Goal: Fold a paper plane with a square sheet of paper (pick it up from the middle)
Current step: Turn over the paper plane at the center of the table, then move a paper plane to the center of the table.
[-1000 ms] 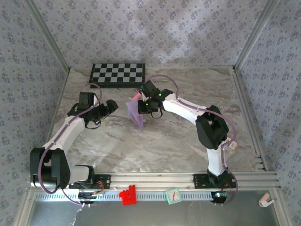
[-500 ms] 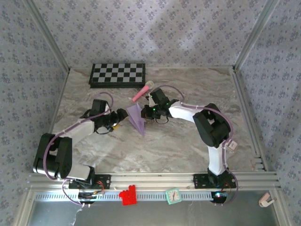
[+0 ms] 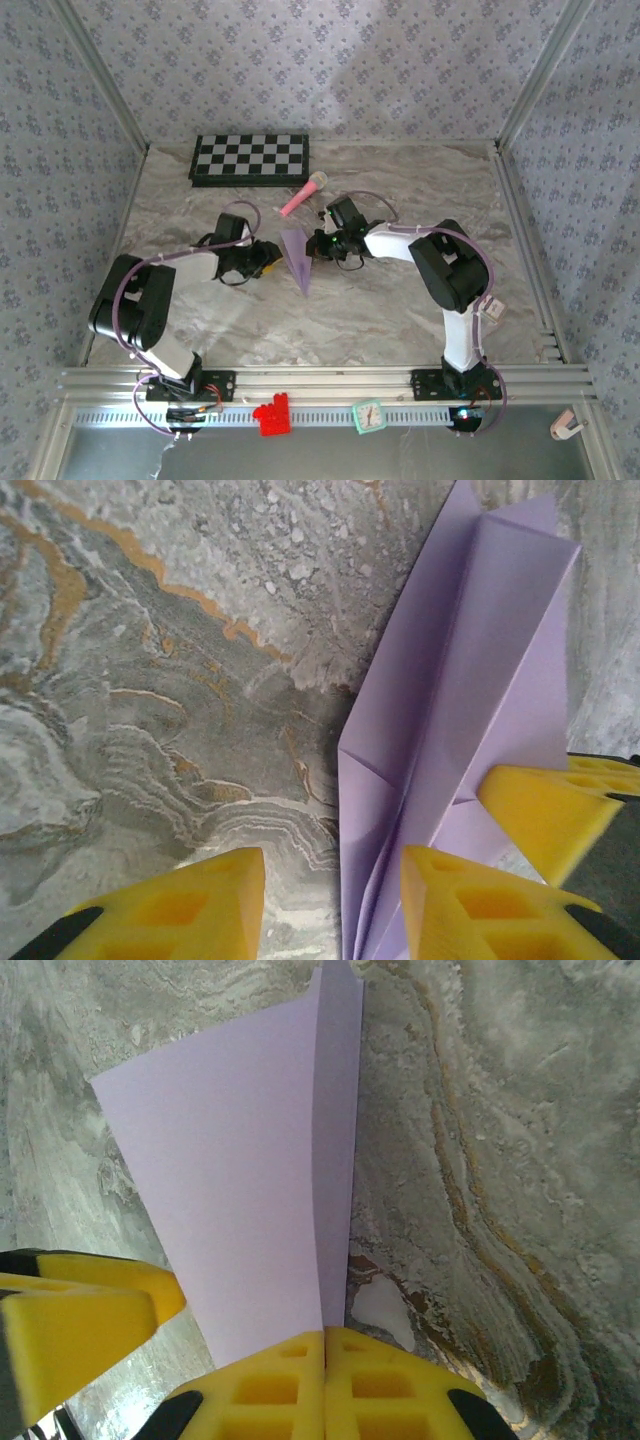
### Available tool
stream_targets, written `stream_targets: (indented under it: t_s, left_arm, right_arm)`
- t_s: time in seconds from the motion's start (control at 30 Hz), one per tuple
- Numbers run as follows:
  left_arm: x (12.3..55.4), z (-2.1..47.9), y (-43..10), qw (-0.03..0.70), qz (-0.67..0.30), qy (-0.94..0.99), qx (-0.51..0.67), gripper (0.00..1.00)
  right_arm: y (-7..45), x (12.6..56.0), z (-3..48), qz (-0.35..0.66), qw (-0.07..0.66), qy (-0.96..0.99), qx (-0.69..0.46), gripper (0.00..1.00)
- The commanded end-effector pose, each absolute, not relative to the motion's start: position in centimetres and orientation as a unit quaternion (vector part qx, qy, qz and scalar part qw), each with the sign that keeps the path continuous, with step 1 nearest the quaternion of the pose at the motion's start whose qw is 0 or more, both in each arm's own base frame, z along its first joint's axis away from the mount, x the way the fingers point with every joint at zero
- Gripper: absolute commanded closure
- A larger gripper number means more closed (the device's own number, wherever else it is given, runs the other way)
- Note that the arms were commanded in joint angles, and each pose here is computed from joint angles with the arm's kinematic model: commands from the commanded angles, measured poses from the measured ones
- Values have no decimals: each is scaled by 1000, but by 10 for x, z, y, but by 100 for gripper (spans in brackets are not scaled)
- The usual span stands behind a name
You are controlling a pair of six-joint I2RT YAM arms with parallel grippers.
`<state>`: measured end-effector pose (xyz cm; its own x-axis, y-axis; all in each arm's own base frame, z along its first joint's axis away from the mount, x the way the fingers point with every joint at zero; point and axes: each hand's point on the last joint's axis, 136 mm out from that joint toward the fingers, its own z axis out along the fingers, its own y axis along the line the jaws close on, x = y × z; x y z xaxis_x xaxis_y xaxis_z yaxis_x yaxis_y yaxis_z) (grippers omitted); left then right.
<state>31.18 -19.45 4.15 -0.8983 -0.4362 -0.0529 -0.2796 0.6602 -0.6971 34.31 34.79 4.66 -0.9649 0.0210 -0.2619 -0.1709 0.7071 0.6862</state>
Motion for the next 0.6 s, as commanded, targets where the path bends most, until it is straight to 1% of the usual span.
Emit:
stream_targets:
  t_s: [0.0, 0.27, 0.33, 0.47, 0.57]
  left_arm:
    - [327, 56, -207, 129, -386, 896, -177, 62]
    - [330, 45, -208, 119, -375, 902, -177, 68]
    - [330, 43, -207, 118, -372, 903, -179, 68]
    - [329, 42, -208, 115, -374, 903, -178, 67]
    - [330, 44, -213, 111, -386, 900, -172, 65]
  right_arm:
    - [348, 343, 56, 393, 128, 910, -40, 93]
    - [343, 343, 54, 390, 127, 911, -33, 93]
    - [340, 342, 51, 387, 126, 913, -29, 89]
    - [333, 340, 49, 375, 129, 917, -28, 79]
    - [330, 339, 47, 371, 128, 919, -27, 77]
